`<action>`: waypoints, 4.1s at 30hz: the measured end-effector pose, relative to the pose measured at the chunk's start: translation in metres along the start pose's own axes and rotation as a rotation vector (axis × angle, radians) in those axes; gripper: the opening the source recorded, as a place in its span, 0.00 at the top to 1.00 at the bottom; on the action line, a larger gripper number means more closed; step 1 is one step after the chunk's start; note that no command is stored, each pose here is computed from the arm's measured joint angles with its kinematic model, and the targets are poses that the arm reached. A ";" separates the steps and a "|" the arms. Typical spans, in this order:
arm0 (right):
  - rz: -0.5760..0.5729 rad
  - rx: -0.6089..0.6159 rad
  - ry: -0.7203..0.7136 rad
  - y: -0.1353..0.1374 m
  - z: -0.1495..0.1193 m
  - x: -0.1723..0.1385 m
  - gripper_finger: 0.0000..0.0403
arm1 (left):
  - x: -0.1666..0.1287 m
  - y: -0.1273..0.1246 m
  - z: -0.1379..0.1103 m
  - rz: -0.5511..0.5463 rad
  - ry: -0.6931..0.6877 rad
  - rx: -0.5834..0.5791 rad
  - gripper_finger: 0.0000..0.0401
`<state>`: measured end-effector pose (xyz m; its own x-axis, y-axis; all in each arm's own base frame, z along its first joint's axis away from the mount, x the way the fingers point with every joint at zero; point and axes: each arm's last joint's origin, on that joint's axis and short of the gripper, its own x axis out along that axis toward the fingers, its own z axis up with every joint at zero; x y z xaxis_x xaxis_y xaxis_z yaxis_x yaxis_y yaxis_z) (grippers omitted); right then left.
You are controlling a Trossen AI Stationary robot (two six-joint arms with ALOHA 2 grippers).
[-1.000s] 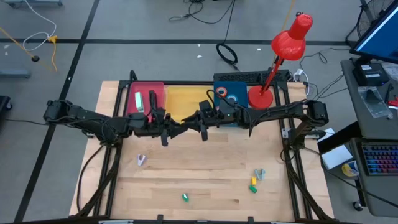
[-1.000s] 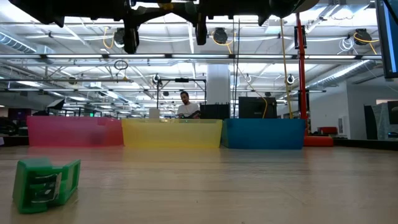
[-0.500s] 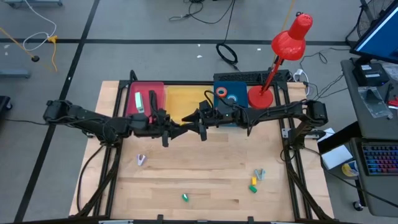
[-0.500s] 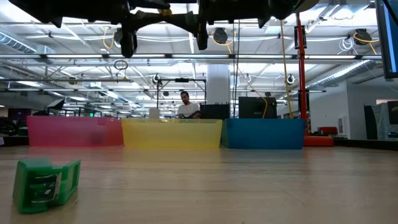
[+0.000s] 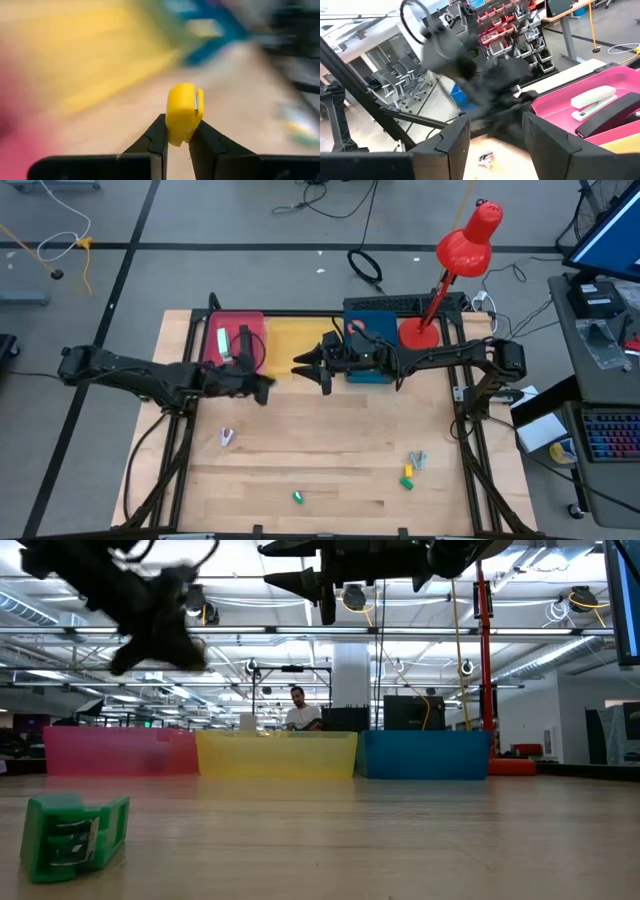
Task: Pick and place Stapler, Stapler remover, tape
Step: Put the top yellow stapler into the red bin, then put the yellow stapler into the red bin
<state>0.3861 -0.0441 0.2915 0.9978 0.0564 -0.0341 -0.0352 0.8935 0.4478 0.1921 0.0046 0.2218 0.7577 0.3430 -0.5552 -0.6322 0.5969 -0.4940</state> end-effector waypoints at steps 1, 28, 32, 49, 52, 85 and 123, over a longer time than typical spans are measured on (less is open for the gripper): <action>-0.002 -0.002 -0.002 -0.001 0.000 0.000 0.57 | -0.002 0.011 -0.001 0.103 0.004 -0.035 0.88; -0.056 0.000 -0.038 -0.013 0.007 -0.003 0.58 | 0.033 0.121 0.023 0.703 0.403 -0.240 0.85; -0.056 0.000 -0.038 -0.013 0.007 -0.003 0.58 | 0.037 0.124 0.025 0.653 0.425 -0.257 0.82; 0.026 -0.009 0.001 -0.010 0.007 -0.003 0.59 | 0.032 0.129 0.030 0.585 0.437 -0.328 0.53; 0.153 -0.042 0.073 -0.005 0.006 -0.006 0.59 | 0.024 0.123 0.034 0.525 0.402 -0.319 0.51; -0.639 0.717 1.549 0.092 -0.180 -0.131 0.59 | -0.034 0.019 0.051 -0.261 -0.112 -0.025 0.51; -1.173 1.199 1.038 0.137 -0.204 -0.138 0.59 | -0.036 0.011 0.044 -0.279 -0.122 0.243 0.51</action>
<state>0.2324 0.1608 0.1754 0.0718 0.3550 -0.9321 0.9972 -0.0044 0.0751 0.1649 0.0310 0.2653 0.9182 0.2177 -0.3309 -0.3529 0.8291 -0.4337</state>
